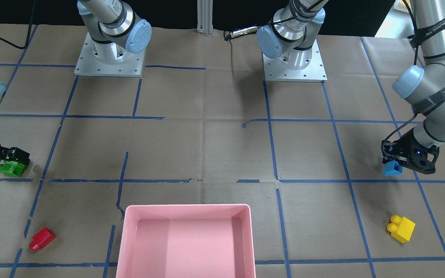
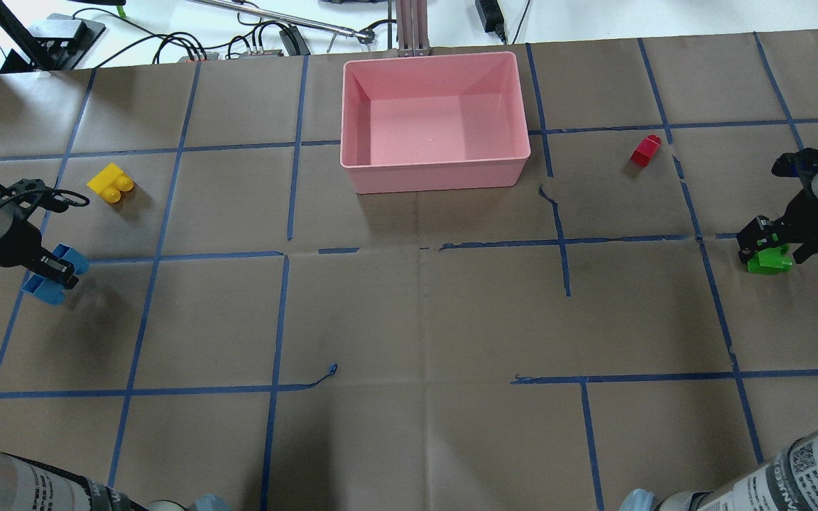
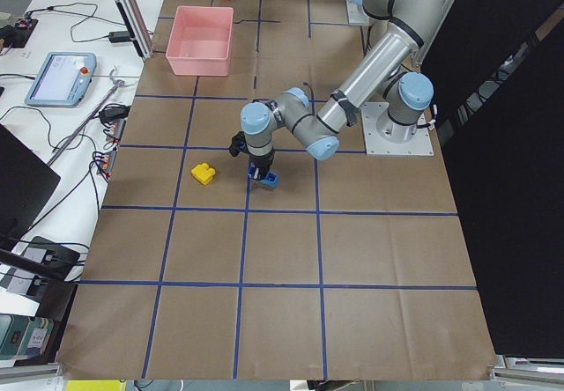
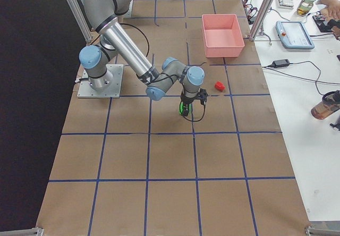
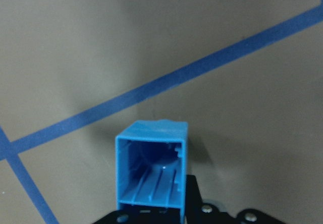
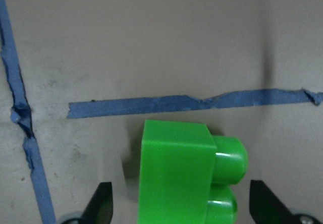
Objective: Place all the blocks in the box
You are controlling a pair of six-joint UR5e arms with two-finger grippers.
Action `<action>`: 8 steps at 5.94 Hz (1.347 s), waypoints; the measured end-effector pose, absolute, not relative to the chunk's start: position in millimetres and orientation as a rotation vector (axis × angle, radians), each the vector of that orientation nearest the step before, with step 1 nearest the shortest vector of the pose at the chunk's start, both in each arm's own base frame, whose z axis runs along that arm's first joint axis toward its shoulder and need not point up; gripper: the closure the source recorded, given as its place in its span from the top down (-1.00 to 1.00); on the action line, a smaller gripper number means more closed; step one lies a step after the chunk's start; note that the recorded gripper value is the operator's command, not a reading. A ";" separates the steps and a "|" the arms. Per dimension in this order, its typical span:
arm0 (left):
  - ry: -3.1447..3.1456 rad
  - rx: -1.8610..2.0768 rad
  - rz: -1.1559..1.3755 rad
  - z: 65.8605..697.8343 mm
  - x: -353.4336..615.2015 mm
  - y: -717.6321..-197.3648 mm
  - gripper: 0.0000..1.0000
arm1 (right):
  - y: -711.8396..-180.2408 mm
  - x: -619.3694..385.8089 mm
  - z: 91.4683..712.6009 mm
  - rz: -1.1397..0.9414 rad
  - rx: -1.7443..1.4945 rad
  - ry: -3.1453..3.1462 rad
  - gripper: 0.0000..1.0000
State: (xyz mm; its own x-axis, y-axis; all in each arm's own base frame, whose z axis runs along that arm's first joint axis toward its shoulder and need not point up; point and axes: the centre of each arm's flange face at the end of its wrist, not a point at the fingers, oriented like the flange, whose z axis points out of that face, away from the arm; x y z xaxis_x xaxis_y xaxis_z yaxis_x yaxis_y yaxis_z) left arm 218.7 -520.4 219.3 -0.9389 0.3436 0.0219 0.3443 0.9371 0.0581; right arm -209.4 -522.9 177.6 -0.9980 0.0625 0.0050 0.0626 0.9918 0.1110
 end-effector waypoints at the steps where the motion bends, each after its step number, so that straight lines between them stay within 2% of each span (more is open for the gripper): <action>1: -3.074 -0.463 -0.072 243.2 202.4 -535.0 -1.00 | -522.8 -209.4 177.5 -0.175 -0.105 -3.133 0.05; 4: -3.089 -0.238 0.013 316.4 75.8 -605.6 -1.00 | -528.0 -212.8 184.1 -0.111 -0.132 -3.116 -0.07; 5: -3.097 -0.128 0.068 337.0 16.8 -634.9 -1.00 | -530.5 -213.6 188.7 -0.073 -0.133 -3.106 -0.38; 6: -3.083 -0.002 0.119 353.7 -43.5 -665.3 -1.00 | -531.4 -213.7 191.0 -0.058 -0.133 -3.102 -0.81; 8: -2.987 0.255 0.171 372.3 -155.7 -708.3 -1.00 | -532.3 -214.6 194.3 -0.050 -0.133 -3.095 -0.87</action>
State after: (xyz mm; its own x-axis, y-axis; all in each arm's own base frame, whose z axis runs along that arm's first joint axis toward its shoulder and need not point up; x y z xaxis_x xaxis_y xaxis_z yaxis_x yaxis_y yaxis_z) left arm -155.7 -708.3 372.3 -0.9761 -0.1599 0.1472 -0.1757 0.9792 -0.1011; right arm -214.6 -532.3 194.3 -0.9954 0.0849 0.0447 0.0863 0.9958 0.0303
